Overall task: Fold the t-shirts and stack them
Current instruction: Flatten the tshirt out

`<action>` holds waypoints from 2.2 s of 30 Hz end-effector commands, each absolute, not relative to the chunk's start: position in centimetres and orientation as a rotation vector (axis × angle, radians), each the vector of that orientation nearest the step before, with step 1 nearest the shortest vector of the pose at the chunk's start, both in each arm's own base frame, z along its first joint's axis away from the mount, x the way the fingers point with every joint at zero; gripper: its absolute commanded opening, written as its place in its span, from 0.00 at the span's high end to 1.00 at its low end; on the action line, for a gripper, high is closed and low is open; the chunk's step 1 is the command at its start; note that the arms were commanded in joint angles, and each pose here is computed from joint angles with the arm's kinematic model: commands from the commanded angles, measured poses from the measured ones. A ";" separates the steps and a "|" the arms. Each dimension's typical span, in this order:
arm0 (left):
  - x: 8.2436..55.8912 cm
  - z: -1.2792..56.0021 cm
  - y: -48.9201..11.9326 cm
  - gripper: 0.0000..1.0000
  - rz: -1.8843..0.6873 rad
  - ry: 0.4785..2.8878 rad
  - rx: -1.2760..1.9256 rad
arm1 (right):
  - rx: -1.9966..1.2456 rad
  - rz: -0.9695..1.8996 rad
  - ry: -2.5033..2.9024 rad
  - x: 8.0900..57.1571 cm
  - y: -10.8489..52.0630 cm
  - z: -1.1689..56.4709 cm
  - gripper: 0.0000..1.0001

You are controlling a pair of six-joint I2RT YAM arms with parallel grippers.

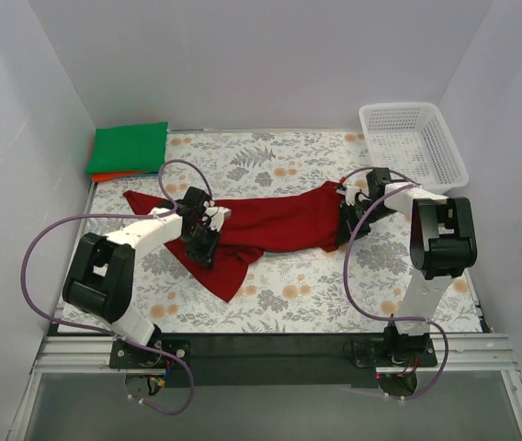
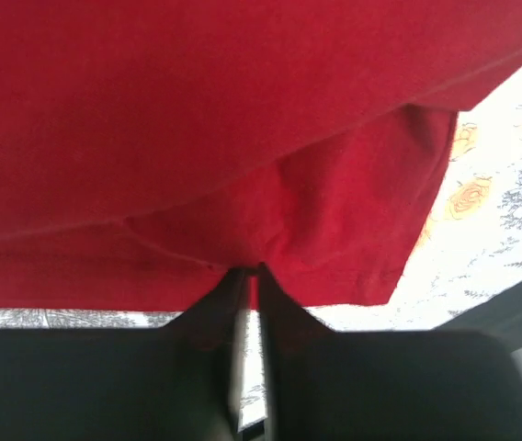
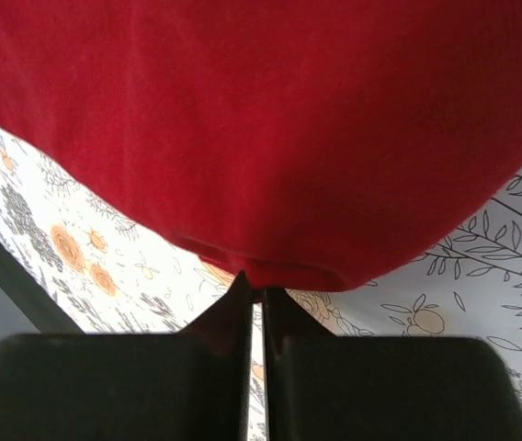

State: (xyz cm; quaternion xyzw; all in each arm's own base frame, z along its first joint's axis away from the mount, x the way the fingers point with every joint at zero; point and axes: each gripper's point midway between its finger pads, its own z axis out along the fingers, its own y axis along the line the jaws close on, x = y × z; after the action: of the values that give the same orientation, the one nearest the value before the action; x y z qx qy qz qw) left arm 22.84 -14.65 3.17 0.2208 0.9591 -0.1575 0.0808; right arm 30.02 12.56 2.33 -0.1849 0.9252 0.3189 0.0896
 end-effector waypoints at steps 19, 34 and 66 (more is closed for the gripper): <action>31.7 25.1 -6.6 1.00 -0.294 2.359 0.393 | -0.769 0.552 2.220 30.8 8.9 24.8 0.99; 30.4 26.2 -10.4 1.00 -0.596 2.304 0.673 | -0.756 0.649 2.365 36.2 9.2 19.8 0.99; 25.2 12.9 -32.3 1.00 -1.284 2.509 1.088 | -0.787 0.553 2.361 42.2 9.1 19.3 0.25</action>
State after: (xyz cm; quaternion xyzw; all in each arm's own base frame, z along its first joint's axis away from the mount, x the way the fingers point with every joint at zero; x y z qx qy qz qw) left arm 24.46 -31.38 14.34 0.3810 0.8273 -0.4084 0.0593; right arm 44.76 8.84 13.61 -0.2591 0.9093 0.2221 0.2381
